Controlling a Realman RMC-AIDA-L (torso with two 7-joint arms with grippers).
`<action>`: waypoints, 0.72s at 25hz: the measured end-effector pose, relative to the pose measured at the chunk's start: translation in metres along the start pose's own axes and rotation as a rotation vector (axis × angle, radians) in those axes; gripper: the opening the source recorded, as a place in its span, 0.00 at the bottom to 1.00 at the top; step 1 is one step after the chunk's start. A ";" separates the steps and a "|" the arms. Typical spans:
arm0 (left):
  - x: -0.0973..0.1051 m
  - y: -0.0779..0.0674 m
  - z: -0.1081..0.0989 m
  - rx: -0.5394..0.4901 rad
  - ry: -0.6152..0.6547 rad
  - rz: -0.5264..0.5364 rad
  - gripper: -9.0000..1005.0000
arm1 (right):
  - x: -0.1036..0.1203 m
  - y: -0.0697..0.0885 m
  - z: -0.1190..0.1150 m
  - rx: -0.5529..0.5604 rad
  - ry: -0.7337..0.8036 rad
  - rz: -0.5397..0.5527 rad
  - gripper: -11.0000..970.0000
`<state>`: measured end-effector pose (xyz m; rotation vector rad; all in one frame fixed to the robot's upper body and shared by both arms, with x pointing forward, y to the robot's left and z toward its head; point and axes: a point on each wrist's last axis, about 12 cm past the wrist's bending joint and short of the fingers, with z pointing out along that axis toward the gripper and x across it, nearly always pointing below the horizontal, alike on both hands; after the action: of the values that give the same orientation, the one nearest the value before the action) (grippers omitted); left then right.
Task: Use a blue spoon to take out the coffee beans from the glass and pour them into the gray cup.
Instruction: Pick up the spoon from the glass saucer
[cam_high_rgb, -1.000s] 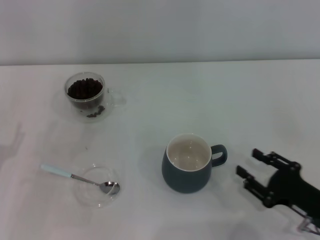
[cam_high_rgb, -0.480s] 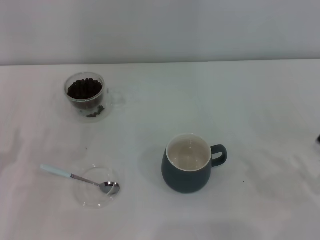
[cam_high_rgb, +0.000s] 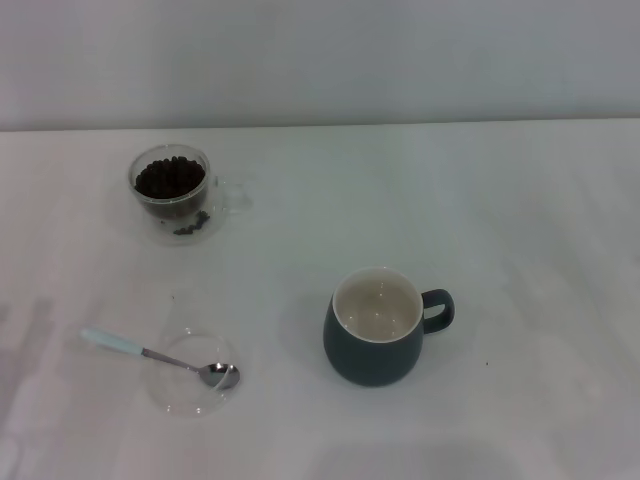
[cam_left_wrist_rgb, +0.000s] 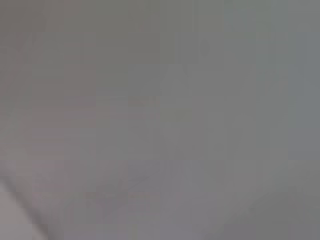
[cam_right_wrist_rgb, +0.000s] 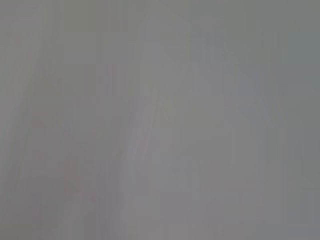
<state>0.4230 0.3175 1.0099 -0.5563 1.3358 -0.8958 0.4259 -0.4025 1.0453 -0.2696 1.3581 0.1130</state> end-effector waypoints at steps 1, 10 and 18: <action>0.002 0.000 -0.003 -0.007 0.010 -0.042 0.88 | -0.001 -0.003 0.002 0.003 -0.004 -0.006 0.61; 0.025 -0.004 -0.018 -0.048 0.127 -0.270 0.88 | -0.005 -0.014 0.022 0.003 -0.012 -0.036 0.61; 0.047 -0.001 -0.018 -0.138 0.235 -0.319 0.88 | -0.005 -0.017 0.024 0.031 -0.014 -0.063 0.61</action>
<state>0.4048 0.2813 0.9800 -0.8057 1.5559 -1.1621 0.4517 -0.4126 1.0571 -0.2852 1.3353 0.0413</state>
